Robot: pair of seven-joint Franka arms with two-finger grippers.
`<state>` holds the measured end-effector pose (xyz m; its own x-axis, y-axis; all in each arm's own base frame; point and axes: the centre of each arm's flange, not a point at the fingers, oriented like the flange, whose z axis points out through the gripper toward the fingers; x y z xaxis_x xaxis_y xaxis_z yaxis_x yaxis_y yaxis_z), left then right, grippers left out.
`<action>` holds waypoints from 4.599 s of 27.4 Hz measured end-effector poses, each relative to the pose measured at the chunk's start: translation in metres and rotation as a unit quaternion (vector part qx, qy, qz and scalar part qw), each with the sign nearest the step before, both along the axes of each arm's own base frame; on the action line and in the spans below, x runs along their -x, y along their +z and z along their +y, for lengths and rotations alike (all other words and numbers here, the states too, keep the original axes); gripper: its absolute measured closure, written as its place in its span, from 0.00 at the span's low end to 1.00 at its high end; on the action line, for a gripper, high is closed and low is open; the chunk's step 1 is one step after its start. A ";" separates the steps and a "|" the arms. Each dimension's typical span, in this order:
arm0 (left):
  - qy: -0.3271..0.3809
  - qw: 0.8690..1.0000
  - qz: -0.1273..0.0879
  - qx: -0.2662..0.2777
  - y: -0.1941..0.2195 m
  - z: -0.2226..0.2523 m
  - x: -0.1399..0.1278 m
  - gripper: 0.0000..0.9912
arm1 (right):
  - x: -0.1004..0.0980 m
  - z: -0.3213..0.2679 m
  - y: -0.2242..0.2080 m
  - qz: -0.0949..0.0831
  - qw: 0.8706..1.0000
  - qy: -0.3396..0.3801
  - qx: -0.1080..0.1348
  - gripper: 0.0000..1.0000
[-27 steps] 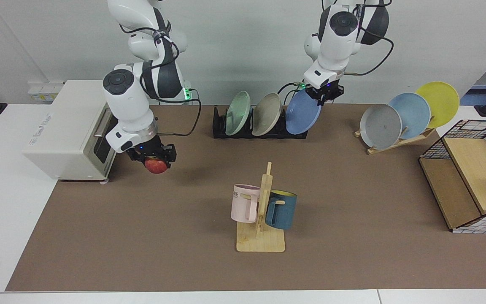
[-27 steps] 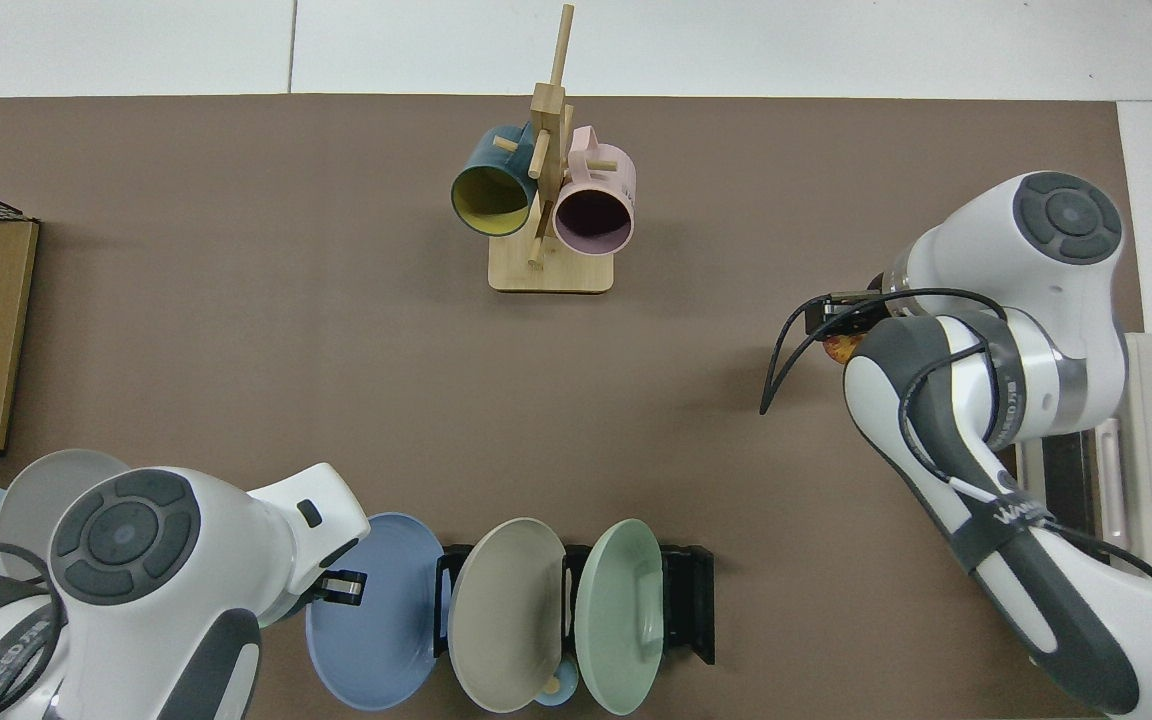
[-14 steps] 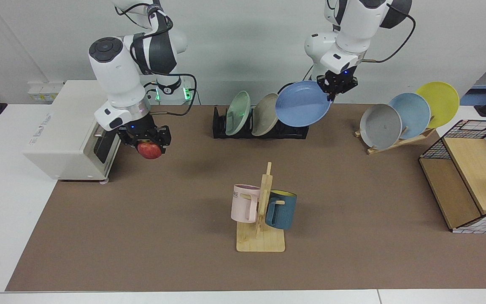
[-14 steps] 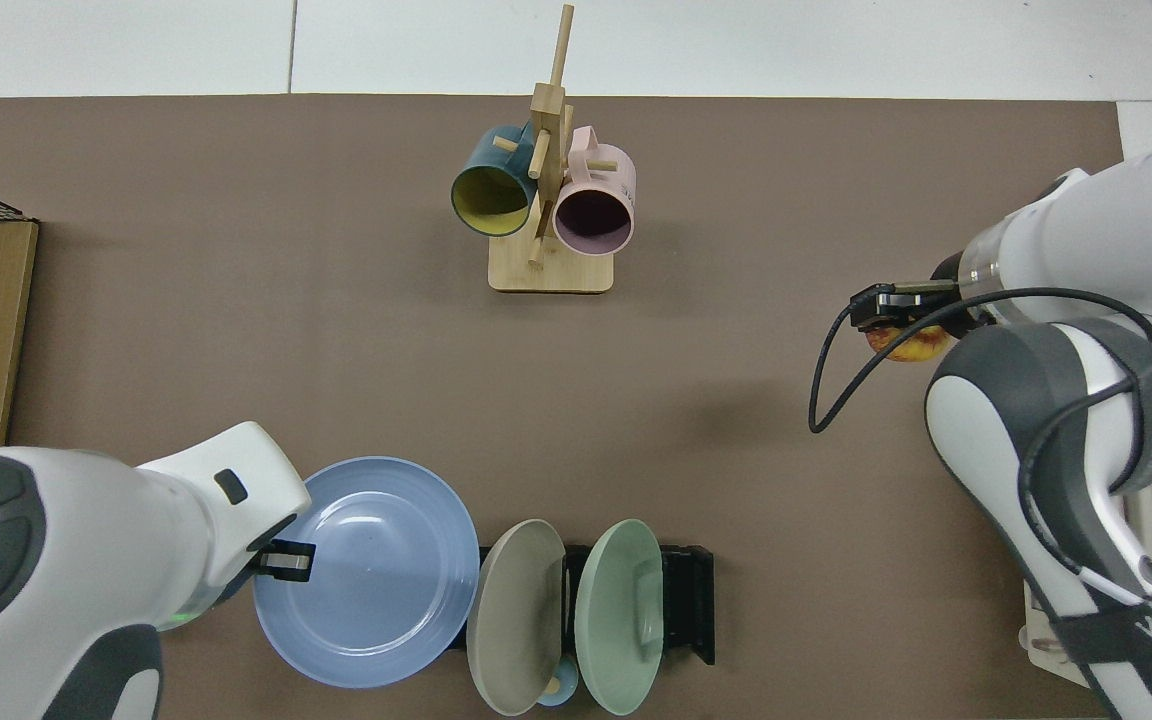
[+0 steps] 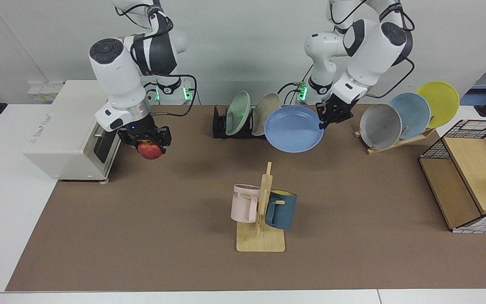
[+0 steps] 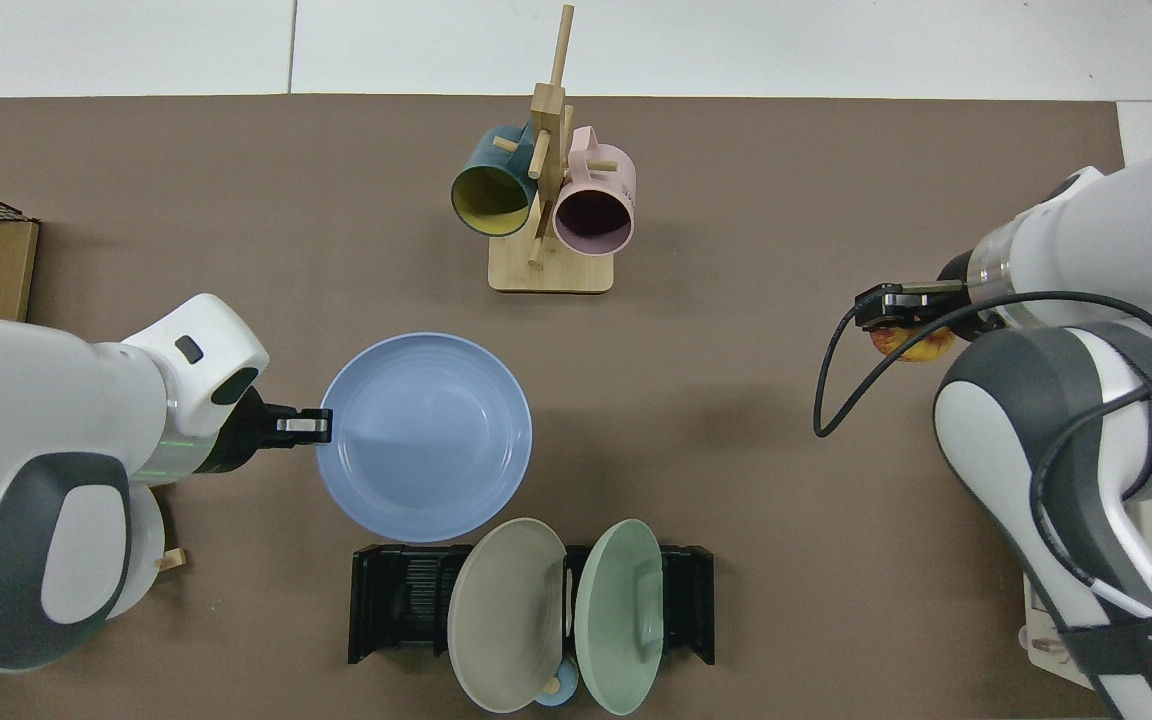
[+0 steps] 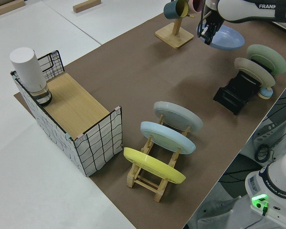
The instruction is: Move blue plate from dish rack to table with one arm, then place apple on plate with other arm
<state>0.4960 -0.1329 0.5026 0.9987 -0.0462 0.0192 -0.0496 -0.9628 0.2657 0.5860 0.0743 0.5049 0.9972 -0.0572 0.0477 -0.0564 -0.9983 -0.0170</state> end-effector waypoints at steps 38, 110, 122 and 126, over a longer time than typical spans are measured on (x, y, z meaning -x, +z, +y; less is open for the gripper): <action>-0.024 0.997 -0.029 0.066 -0.203 -0.101 -0.047 0.96 | 0.005 0.025 -0.005 0.006 1.000 0.021 0.001 0.25; -0.060 0.991 0.012 -0.122 0.121 0.013 -0.029 0.00 | 0.013 0.328 -0.157 0.051 0.993 -0.103 -0.003 0.00; -0.051 0.991 0.011 -0.121 0.122 0.027 -0.033 0.00 | -0.052 0.208 -0.044 0.000 0.999 -0.042 -0.033 0.00; -0.051 0.991 0.011 -0.120 0.122 0.027 -0.033 0.00 | -0.069 0.138 -0.028 -0.009 0.999 0.010 -0.029 0.00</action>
<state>0.5291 -0.1060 0.6244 0.9888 -0.1473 -0.0257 -0.1465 -0.9887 0.0306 0.6553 0.2125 0.4765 0.9973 -0.0396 0.0623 -0.0348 -0.9965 -0.0759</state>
